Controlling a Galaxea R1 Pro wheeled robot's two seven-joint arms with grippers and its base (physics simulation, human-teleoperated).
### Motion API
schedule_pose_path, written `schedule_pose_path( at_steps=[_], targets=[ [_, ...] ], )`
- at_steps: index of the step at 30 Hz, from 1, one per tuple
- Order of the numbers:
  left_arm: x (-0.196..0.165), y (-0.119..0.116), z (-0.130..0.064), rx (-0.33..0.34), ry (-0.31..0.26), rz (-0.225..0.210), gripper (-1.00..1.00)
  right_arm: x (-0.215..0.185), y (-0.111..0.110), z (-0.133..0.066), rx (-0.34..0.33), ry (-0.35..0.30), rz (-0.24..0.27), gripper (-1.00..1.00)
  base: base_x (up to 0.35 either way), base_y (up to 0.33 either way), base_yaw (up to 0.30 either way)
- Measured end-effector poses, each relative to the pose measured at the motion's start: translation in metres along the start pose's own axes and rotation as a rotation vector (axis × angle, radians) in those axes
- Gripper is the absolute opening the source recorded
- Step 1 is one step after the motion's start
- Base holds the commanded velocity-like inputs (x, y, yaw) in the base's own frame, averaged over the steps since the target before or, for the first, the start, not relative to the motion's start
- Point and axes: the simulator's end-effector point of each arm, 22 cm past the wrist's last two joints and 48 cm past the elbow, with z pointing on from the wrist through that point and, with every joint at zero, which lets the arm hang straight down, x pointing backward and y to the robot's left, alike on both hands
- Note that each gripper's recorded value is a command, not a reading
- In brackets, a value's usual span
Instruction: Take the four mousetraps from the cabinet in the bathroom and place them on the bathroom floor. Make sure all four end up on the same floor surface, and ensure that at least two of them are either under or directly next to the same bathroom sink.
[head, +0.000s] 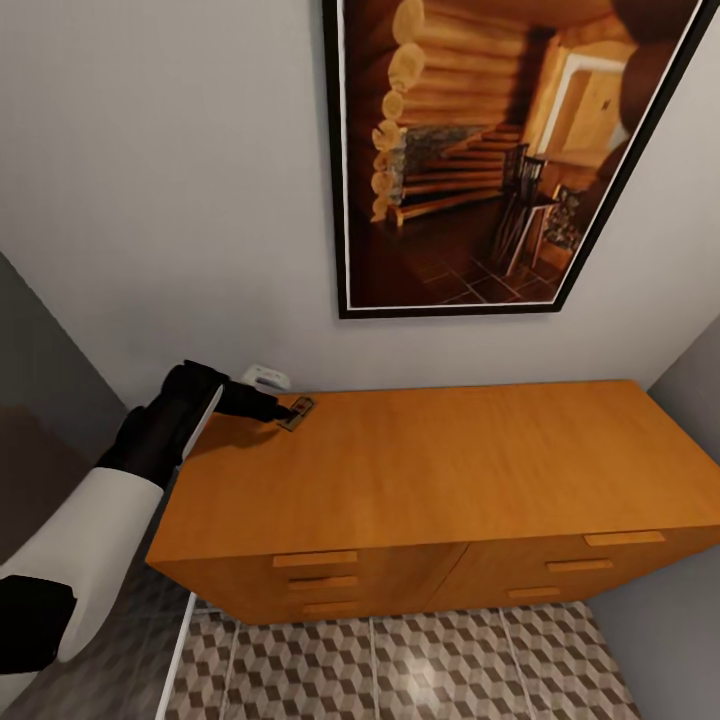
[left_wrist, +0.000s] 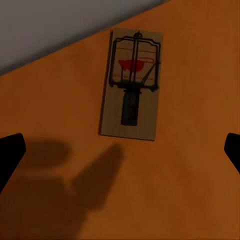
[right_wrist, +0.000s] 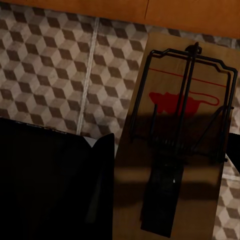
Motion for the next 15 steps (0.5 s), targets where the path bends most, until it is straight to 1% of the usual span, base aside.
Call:
schedule_pose_path(
  at_steps=[6, 15],
  targets=[
    [0.004, -0.006, 0.005, 0.001, 0.016, 0.026, 1.0, 0.001, 0.0, 0.0, -0.001, 0.004, 0.001, -1.0, 0.0, 0.0, 0.0],
    [0.003, -0.016, 0.008, 0.013, 0.019, 0.039, 1.0, 0.002, 0.0, 0.0, -0.001, 0.005, 0.001, -1.0, 0.0, 0.0, 0.0]
  ],
)
